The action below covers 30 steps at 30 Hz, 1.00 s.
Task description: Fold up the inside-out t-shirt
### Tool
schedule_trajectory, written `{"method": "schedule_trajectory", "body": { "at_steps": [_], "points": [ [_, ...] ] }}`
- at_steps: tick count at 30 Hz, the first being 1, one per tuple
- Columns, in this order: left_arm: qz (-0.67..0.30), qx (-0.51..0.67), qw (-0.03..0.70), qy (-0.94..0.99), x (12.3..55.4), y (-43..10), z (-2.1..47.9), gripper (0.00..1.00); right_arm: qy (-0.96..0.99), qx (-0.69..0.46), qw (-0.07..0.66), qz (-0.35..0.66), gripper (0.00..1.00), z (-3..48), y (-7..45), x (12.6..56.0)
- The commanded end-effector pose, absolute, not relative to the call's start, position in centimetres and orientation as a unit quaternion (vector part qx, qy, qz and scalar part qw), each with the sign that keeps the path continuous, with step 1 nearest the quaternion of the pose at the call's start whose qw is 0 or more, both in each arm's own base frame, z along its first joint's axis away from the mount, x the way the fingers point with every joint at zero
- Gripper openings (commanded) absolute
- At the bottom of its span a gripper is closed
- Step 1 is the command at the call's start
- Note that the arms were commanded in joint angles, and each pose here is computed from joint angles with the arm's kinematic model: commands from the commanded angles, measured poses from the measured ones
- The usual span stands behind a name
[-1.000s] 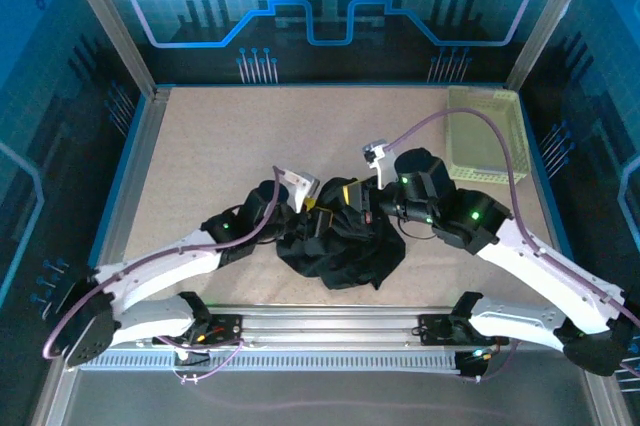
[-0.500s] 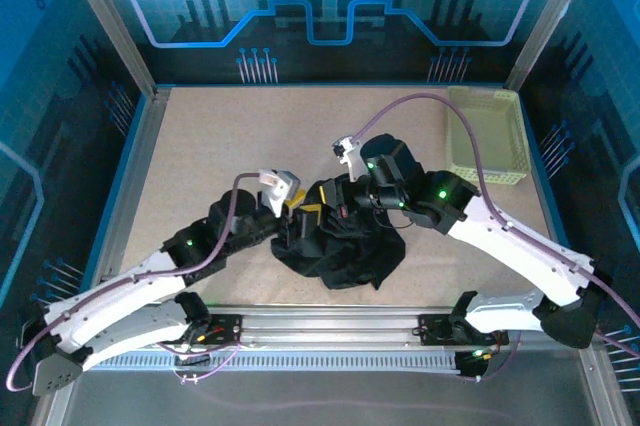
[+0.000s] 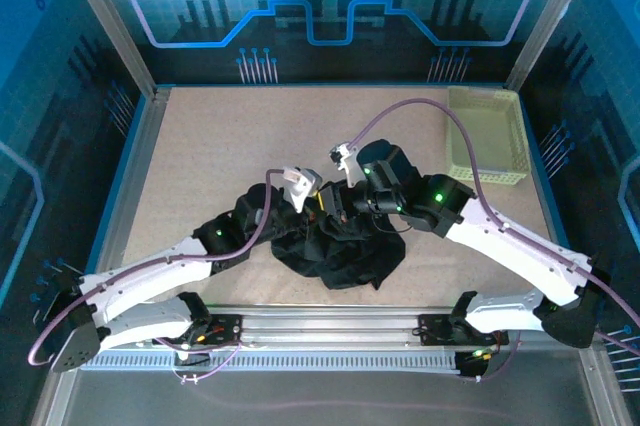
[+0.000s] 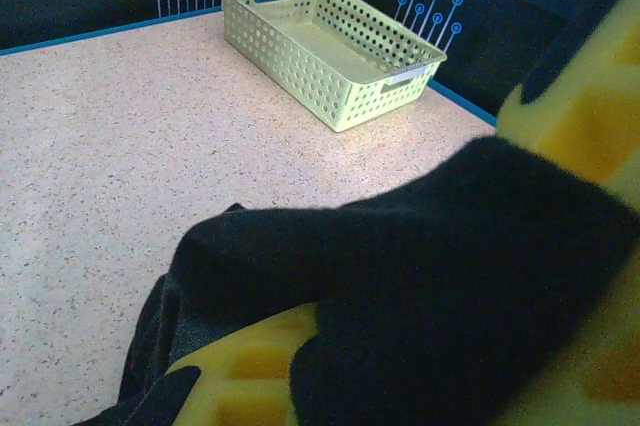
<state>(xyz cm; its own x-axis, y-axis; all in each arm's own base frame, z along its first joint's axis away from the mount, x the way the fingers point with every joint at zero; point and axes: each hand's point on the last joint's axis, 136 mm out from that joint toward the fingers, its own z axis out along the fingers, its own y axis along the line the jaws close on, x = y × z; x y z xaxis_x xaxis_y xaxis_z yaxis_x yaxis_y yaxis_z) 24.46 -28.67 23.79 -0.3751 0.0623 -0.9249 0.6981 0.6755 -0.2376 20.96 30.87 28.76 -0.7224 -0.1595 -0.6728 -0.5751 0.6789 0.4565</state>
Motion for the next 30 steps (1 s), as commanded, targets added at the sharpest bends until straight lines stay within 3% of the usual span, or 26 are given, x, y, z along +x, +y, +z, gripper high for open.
{"method": "schedule_trajectory", "body": {
  "at_steps": [1,6,15,30],
  "points": [
    [-0.327,0.216,0.530,0.752,25.3,-28.5,26.2,0.00,0.863,-0.205,0.342,0.309,0.36,29.4,29.0,20.9],
    [-0.322,0.180,0.508,0.778,26.4,-27.4,25.2,0.00,0.841,-0.265,0.384,0.276,0.54,27.6,27.3,20.1],
    [-0.330,0.149,0.491,0.792,27.3,-26.5,24.7,0.00,0.832,-0.328,0.368,0.254,0.53,21.9,29.0,18.4],
    [-0.339,0.153,0.484,0.792,26.8,-26.4,24.7,0.00,0.875,-0.244,0.405,0.107,0.56,19.5,26.5,24.7]
  ]
}}
